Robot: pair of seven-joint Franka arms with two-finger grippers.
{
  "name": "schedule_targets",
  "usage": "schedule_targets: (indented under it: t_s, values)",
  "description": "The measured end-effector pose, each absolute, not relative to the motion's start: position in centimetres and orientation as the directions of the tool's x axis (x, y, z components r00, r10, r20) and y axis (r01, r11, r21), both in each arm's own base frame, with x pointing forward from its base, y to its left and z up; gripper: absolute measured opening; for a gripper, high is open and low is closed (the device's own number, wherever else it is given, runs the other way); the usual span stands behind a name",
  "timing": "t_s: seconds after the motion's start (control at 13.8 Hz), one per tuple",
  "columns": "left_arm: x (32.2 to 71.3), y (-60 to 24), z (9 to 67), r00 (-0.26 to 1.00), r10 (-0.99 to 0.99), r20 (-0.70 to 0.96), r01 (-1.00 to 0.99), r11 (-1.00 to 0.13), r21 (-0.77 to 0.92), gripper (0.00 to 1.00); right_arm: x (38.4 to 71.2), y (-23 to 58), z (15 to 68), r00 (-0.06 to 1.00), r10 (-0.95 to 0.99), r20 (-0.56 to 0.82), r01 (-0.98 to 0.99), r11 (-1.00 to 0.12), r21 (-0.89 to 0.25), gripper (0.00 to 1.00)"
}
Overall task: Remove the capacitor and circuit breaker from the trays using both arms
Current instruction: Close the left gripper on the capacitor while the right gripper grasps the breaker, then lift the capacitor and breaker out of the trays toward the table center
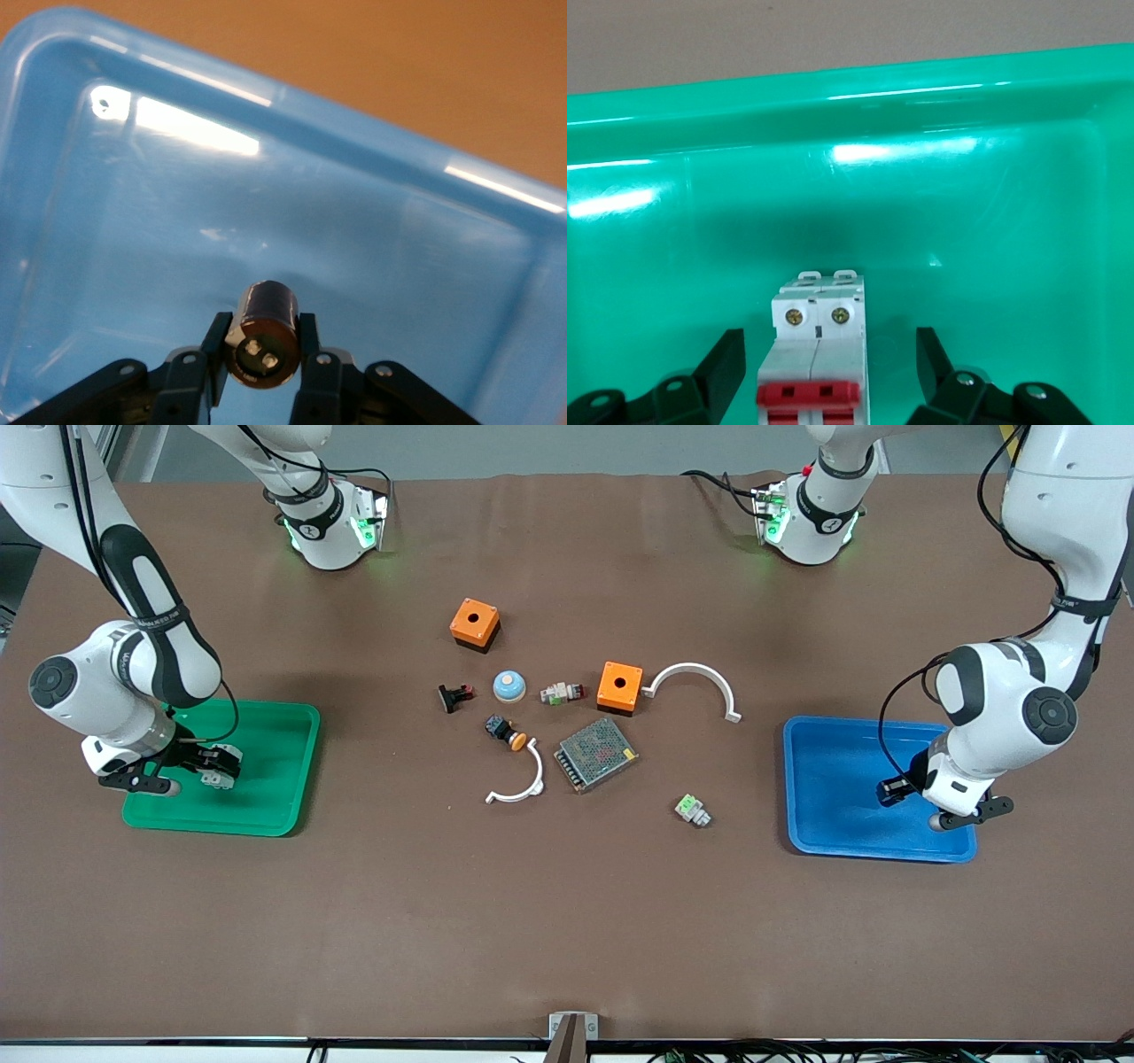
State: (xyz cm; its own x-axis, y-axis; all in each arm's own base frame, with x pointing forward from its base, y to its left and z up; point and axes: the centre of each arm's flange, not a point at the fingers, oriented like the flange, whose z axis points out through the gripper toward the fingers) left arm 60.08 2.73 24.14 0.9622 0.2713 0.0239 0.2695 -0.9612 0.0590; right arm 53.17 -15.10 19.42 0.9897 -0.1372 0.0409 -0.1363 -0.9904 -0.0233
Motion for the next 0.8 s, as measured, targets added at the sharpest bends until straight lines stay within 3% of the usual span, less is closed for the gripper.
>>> schedule_targets:
  t_s: [0.07, 0.36, 0.58, 0.8]
  values:
    - [60.2, 0.5, 25.8, 0.958, 0.285, 0.027, 0.283, -0.957, 0.070, 0.34, 53.1, -15.0, 19.3, 0.990, -0.137, 0.036, -0.136, -0.990, -0.025, 0.81]
    - [59.1, -9.0, 29.8, 0.939, 0.344, 0.014, 0.342, -0.937, 0.076, 0.34, 52.8, -14.7, 19.0, 0.991, -0.132, 0.014, -0.132, -0.991, -0.031, 0.39]
    - [57.0, -16.0, 28.8, 0.910, 0.414, -0.021, 0.415, -0.908, 0.063, 0.34, 54.0, -12.4, 20.2, 0.994, -0.110, -0.015, -0.110, -0.993, -0.045, 0.40]
    - [54.4, -22.1, 26.4, 0.881, 0.469, -0.066, 0.472, -0.881, 0.034, 0.34, 57.2, -6.9, 25.8, 0.988, -0.122, -0.096, -0.129, -0.989, -0.070, 0.40]
